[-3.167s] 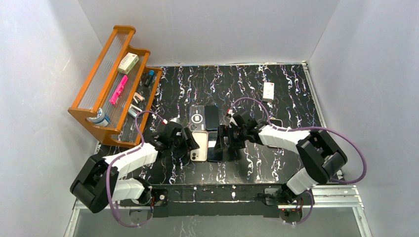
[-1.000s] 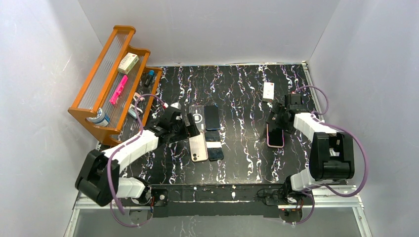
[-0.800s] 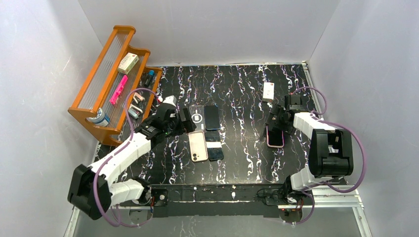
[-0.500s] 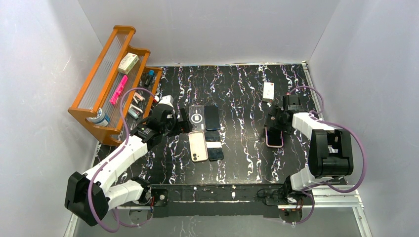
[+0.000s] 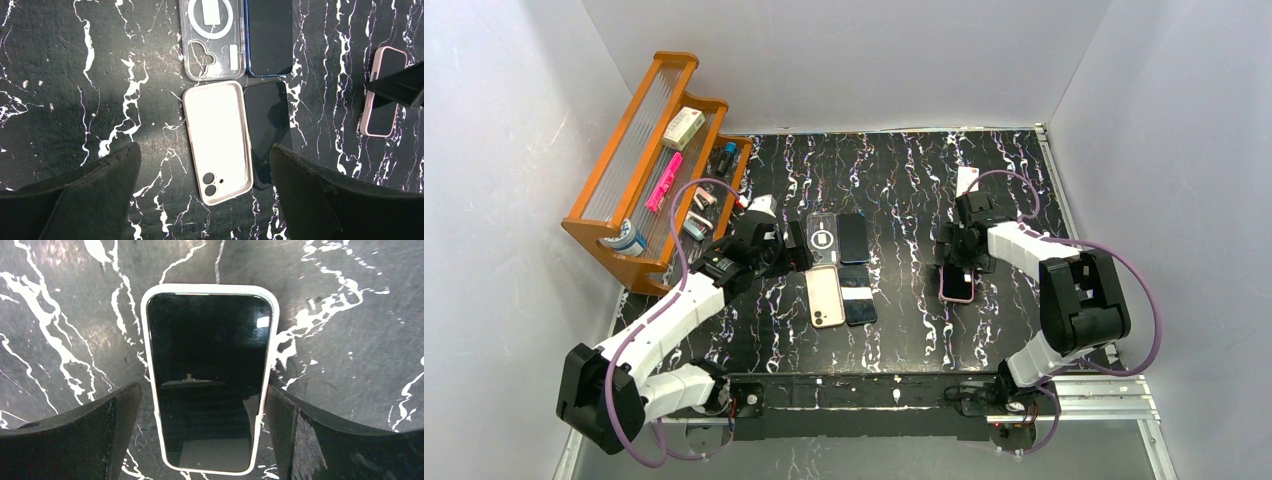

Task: Take the phone out of the phone case
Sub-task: Adjust the phone at the center of the board, then pick up the phone at the center of the board.

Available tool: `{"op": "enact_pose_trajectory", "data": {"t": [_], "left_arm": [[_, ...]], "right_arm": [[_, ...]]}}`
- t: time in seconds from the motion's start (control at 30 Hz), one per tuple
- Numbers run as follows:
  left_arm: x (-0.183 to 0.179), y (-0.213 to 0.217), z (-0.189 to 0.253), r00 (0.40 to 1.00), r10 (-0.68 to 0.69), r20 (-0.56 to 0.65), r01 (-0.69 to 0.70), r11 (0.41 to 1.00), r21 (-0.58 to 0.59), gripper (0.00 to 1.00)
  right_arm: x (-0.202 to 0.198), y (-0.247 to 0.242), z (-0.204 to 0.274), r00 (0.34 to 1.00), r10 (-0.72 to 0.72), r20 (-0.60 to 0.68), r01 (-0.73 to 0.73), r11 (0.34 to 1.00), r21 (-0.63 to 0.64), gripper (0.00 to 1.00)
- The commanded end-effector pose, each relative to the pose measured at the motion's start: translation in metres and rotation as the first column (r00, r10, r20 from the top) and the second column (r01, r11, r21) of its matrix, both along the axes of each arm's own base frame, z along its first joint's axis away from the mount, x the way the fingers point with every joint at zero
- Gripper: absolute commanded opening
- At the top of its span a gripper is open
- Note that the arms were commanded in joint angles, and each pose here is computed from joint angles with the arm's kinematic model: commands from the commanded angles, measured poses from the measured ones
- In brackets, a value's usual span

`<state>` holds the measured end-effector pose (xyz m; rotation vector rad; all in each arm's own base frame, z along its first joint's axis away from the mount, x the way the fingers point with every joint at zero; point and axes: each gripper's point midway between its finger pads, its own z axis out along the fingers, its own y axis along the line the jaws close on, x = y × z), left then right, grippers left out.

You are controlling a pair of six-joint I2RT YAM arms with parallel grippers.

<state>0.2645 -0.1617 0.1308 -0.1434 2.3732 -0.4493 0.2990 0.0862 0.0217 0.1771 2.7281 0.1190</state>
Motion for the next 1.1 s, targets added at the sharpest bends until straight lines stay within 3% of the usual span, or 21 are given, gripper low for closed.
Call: {"op": "enact_pose_trajectory", "data": {"t": [0.0, 0.3, 0.57, 0.73, 1.07], "left_arm": [[0.004, 0.001, 0.009, 1.000, 0.010, 0.016, -0.010, 1.000, -0.009, 0.98], [0.003, -0.004, 0.009, 1.000, -0.002, 0.014, 0.003, 0.999, -0.034, 0.98], [0.000, -0.008, 0.007, 1.000, -0.018, 0.001, 0.018, 0.998, -0.052, 0.98], [0.000, -0.016, 0.008, 0.999, -0.039, -0.009, 0.038, 0.996, -0.082, 0.98], [-0.004, -0.042, 0.009, 0.992, -0.116, -0.049, 0.104, 0.975, -0.196, 0.98]], "right_arm": [[-0.048, 0.011, -0.019, 0.978, 0.038, -0.204, -0.045, 0.999, -0.028, 0.99], [-0.059, 0.009, -0.028, 0.964, 0.027, -0.266, -0.043, 0.998, -0.053, 0.98], [-0.063, 0.014, -0.040, 0.955, 0.030, -0.294, -0.044, 0.998, -0.039, 0.84], [-0.055, 0.025, -0.034, 0.963, 0.074, -0.258, -0.079, 0.997, -0.012, 0.67], [-0.019, 0.084, 0.014, 0.969, 0.248, -0.017, -0.243, 0.961, 0.135, 0.15]]}}
